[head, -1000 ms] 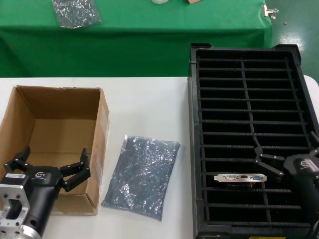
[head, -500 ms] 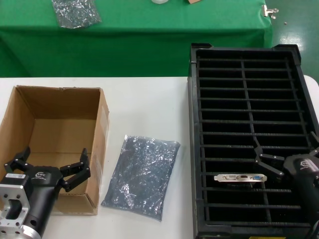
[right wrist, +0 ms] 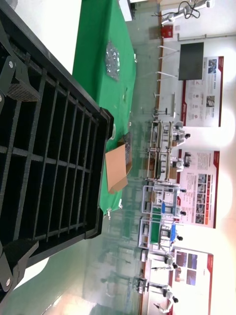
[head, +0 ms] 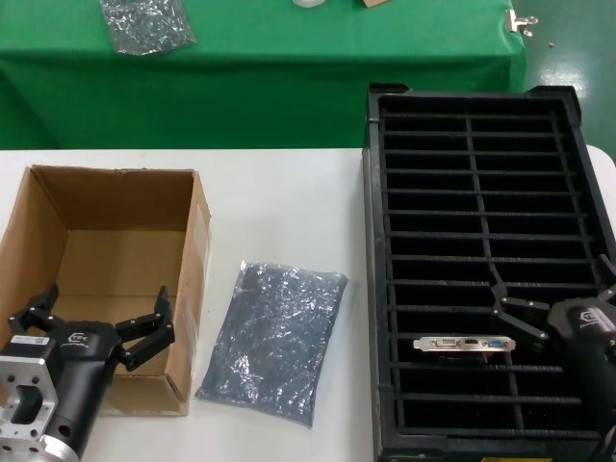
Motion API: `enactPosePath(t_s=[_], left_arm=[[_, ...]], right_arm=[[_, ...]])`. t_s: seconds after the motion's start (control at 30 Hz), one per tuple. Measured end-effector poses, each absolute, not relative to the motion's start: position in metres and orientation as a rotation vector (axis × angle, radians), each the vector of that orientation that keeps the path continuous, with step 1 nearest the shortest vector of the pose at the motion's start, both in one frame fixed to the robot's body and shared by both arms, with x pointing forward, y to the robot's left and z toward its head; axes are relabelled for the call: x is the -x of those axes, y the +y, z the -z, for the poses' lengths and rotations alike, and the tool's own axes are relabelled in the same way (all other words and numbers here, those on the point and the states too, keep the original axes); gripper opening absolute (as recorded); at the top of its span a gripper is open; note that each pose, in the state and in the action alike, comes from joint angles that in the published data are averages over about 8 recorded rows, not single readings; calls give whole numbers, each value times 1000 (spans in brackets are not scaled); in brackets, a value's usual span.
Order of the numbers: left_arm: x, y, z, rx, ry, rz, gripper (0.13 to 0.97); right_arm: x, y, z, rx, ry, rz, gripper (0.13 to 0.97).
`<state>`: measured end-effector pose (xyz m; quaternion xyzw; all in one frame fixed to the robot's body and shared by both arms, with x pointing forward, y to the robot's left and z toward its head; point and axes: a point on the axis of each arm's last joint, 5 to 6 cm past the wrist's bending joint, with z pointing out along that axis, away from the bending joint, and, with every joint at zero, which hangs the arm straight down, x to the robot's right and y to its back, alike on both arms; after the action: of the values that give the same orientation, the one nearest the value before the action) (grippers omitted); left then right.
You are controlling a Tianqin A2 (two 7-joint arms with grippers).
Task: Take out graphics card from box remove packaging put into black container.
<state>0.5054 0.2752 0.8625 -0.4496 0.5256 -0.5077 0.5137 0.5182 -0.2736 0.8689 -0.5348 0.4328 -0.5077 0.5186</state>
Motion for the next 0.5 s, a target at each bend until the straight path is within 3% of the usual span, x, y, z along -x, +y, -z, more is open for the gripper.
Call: enactPosePath(t_s=[0.5], left_arm=[[-505,275,-863,1081,1264,1221,966]], right_arm=[[-518,-274,-869,1283,1038,1218,966]])
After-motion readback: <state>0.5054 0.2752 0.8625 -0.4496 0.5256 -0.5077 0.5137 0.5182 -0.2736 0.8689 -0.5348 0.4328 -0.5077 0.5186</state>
